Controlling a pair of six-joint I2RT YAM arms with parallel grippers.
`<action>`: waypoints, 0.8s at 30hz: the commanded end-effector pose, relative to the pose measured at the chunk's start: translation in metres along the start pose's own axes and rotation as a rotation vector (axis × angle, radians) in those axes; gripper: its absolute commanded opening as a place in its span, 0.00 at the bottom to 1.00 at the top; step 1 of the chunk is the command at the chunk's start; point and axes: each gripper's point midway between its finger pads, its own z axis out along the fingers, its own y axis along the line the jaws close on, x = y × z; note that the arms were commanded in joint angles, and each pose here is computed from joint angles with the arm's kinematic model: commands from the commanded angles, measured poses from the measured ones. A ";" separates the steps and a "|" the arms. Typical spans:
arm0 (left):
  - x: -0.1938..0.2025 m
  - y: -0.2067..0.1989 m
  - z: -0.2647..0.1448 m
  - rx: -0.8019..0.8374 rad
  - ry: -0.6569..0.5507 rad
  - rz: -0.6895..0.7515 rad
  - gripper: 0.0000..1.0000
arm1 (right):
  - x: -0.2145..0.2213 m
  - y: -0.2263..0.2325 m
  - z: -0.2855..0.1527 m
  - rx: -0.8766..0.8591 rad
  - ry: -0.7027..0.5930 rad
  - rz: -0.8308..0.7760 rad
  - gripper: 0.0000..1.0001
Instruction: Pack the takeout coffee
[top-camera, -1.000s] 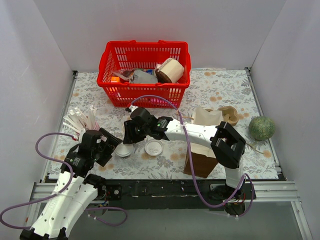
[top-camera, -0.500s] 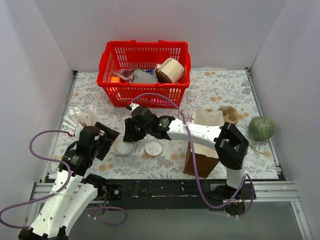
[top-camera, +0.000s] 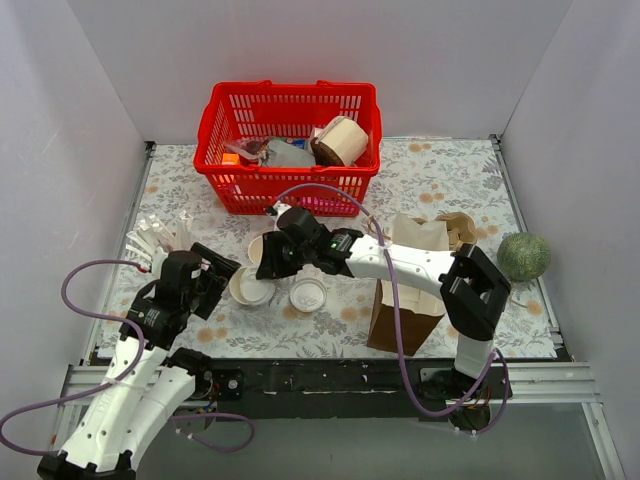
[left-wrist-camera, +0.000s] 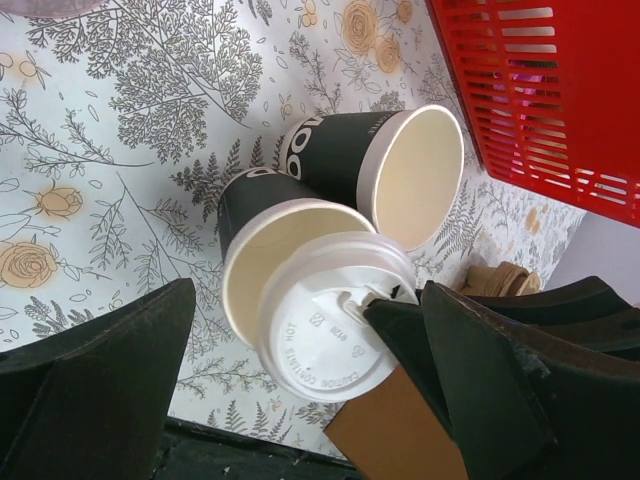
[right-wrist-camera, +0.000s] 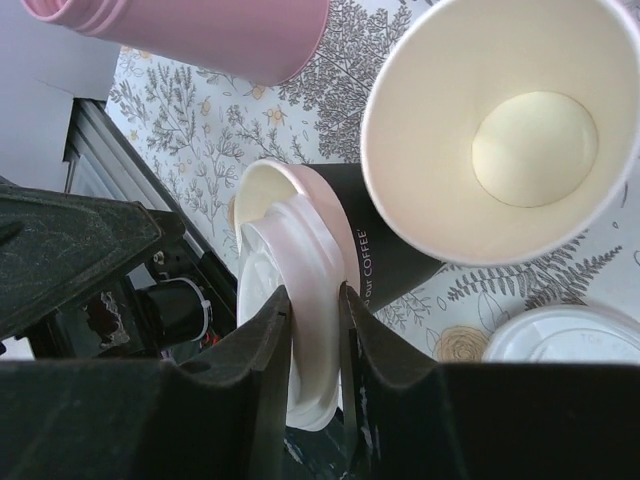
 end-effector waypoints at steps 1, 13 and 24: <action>0.002 0.007 0.007 -0.030 0.000 -0.001 0.97 | -0.012 -0.010 -0.015 -0.015 -0.022 0.040 0.09; 0.029 0.012 0.033 -0.038 0.123 0.056 0.80 | -0.018 -0.034 -0.028 -0.045 -0.029 0.131 0.13; 0.030 -0.013 0.029 0.072 0.141 0.078 0.87 | -0.027 -0.044 -0.036 -0.065 -0.063 0.156 0.26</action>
